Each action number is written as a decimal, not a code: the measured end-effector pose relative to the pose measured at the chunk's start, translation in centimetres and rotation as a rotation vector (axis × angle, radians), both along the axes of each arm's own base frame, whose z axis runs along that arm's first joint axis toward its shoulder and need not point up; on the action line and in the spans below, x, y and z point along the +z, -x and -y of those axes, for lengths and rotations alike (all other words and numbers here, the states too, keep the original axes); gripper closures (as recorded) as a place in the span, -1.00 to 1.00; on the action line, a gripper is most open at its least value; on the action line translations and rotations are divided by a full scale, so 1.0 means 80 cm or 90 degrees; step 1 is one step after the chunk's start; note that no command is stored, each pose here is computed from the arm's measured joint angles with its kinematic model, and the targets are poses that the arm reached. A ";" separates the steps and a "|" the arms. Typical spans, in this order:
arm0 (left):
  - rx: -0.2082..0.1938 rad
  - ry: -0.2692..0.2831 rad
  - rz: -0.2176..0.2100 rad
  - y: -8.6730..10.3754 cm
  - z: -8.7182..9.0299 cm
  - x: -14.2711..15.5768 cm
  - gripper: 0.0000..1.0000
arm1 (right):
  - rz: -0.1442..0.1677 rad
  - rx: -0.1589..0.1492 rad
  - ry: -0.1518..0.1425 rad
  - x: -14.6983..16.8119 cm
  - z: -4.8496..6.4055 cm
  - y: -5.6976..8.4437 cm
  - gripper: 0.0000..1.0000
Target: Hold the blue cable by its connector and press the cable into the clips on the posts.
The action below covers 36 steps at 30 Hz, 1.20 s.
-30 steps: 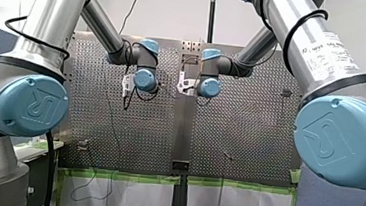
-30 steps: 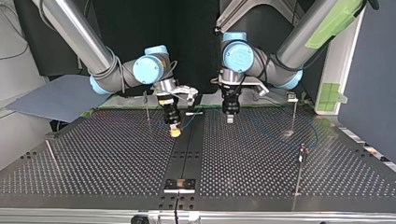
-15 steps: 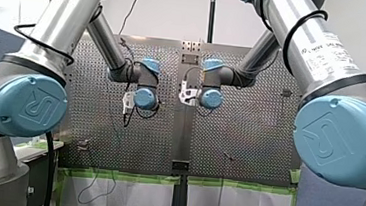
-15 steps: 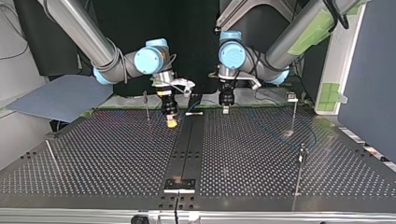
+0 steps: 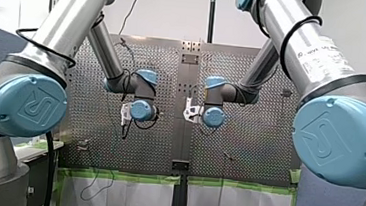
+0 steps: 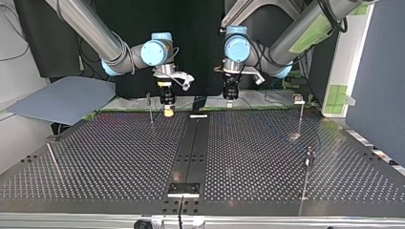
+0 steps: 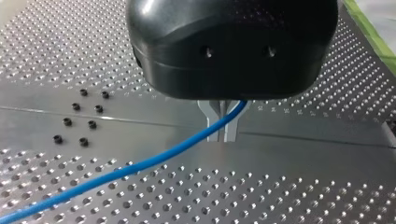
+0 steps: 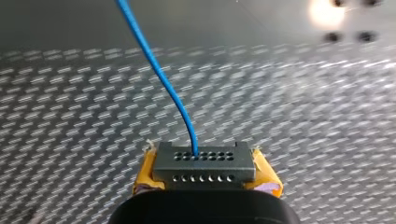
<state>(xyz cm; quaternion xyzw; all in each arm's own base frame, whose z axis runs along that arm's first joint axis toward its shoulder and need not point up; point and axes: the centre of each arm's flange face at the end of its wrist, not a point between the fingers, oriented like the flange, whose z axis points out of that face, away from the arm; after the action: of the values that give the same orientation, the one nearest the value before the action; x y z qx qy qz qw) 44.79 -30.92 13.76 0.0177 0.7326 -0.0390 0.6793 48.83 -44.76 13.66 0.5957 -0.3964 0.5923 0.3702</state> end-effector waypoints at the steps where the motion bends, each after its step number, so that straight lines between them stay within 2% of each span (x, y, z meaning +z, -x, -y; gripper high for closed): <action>1: -0.003 0.000 0.001 0.001 0.002 -0.003 1.00 | -0.002 -0.003 -0.007 -0.013 -0.004 0.003 1.00; 9: -0.026 -0.002 0.002 0.007 0.018 -0.036 1.00 | -0.008 -0.014 -0.046 -0.084 -0.022 0.023 1.00; 18: -0.047 0.010 0.013 0.005 0.040 -0.072 1.00 | -0.023 -0.023 -0.090 -0.165 -0.043 0.059 1.00; 25: -0.063 0.008 0.016 0.003 0.064 -0.099 1.00 | -0.037 -0.041 -0.128 -0.225 -0.061 0.098 1.00; 30: -0.083 0.008 0.020 0.005 0.091 -0.118 1.00 | -0.048 -0.051 -0.150 -0.260 -0.073 0.126 1.00; 36: -0.090 0.011 0.019 0.012 0.126 -0.139 1.00 | -0.070 -0.059 -0.178 -0.302 -0.087 0.166 1.00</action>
<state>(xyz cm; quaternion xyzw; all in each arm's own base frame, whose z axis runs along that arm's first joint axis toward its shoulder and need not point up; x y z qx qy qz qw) 43.80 -40.98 2.63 0.0638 0.7192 -0.0929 0.6856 35.52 -37.77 -10.53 0.6540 -0.4812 0.4801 0.3320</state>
